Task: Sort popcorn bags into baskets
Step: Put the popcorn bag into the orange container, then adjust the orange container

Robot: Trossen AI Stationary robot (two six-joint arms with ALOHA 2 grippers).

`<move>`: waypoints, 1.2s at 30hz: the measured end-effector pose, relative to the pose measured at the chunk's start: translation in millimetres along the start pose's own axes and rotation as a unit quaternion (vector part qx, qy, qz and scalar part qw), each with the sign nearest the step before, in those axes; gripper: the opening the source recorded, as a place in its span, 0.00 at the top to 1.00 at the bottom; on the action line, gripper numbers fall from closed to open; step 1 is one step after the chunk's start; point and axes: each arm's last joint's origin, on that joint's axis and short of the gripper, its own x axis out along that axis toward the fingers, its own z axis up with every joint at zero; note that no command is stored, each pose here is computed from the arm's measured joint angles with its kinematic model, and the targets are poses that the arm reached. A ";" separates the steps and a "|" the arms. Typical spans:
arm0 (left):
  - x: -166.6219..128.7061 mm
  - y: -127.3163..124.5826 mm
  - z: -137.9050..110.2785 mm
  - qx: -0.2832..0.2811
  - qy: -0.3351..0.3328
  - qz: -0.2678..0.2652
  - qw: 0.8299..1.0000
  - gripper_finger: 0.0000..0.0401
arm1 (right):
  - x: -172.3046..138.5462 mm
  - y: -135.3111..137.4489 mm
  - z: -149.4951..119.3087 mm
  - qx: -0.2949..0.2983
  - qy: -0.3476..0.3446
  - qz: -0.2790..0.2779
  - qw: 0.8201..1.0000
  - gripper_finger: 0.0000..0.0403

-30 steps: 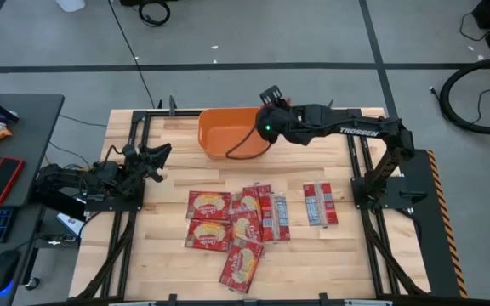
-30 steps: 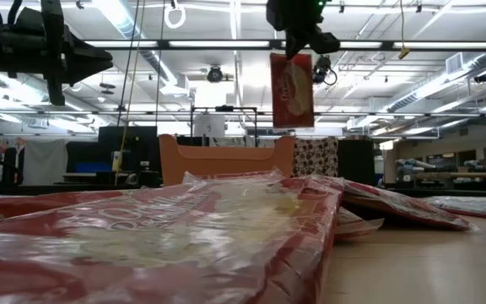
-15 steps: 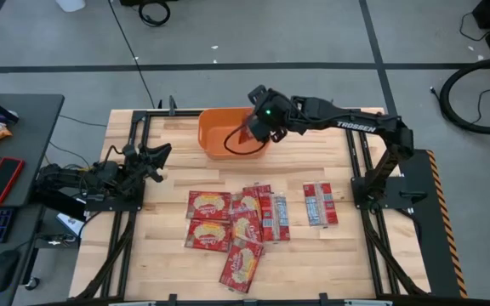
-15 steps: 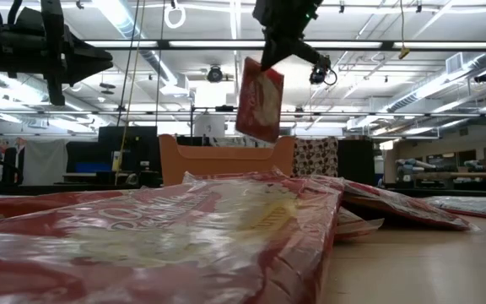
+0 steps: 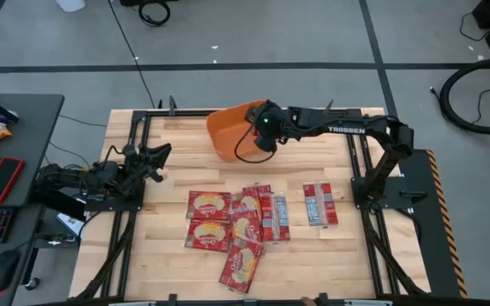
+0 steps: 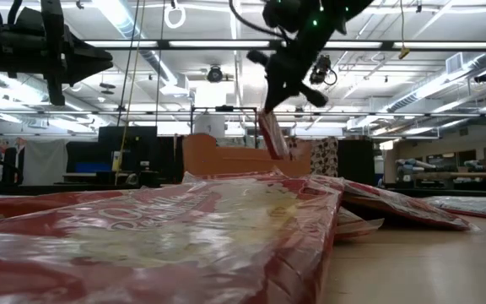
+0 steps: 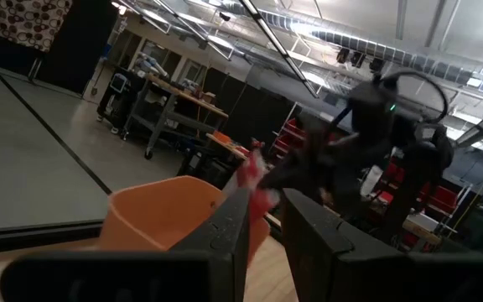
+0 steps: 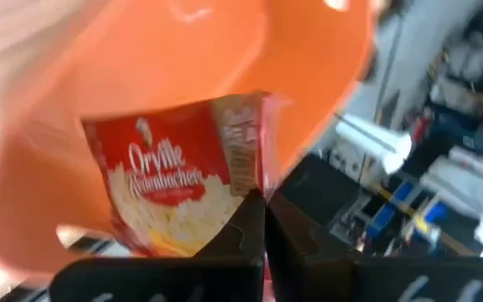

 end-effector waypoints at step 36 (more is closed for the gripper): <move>0.0 0.0 0.0 0.004 0.000 0.000 1.000 0.82 | 25.6 29.4 3.4 0.208 0.059 -0.024 0.976 0.67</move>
